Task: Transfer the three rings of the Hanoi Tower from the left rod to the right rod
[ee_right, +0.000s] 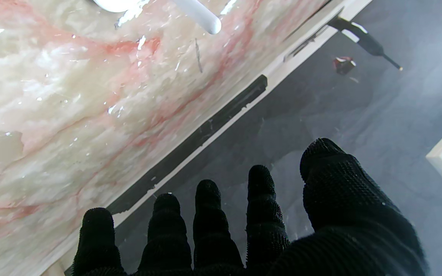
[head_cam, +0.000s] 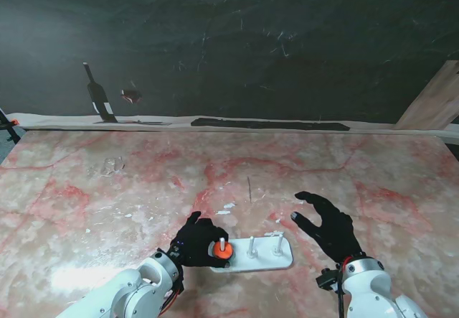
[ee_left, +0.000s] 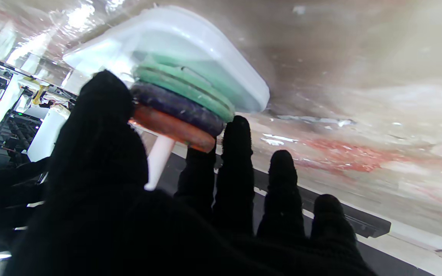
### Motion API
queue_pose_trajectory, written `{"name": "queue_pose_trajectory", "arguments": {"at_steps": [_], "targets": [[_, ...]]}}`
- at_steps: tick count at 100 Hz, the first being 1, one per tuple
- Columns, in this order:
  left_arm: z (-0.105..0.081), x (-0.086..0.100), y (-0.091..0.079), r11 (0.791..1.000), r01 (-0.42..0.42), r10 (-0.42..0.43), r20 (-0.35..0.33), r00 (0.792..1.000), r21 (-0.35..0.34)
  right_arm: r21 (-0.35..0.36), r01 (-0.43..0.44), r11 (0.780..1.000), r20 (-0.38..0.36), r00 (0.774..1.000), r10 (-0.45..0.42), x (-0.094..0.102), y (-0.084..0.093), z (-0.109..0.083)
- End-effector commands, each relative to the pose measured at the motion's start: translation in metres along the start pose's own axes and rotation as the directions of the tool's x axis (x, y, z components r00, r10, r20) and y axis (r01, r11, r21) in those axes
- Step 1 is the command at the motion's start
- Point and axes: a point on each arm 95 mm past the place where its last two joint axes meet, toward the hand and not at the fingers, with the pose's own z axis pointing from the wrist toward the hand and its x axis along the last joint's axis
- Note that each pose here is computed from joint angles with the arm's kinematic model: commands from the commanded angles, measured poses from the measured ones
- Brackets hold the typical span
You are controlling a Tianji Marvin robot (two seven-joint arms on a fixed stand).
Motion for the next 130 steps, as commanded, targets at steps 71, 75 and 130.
{"name": "queue_pose_trajectory", "arguments": {"at_steps": [71, 75, 130], "targets": [[0.000, 0.002, -0.003, 1.000, -0.007, 0.007, -0.023, 1.000, 0.028, 0.005, -0.036, 0.999, -0.002, 0.999, 0.036, 0.000, -0.002, -0.002], [0.000, 0.002, -0.004, 0.999, -0.009, 0.010, -0.025, 1.000, 0.031, 0.006, -0.038, 0.999, -0.003, 0.999, 0.038, 0.000, -0.002, -0.001], [-0.004, 0.007, -0.017, 0.998, -0.021, 0.022, -0.027, 0.999, 0.054, 0.018, -0.053, 0.998, -0.011, 0.999, 0.053, 0.000, -0.004, 0.002]]}}
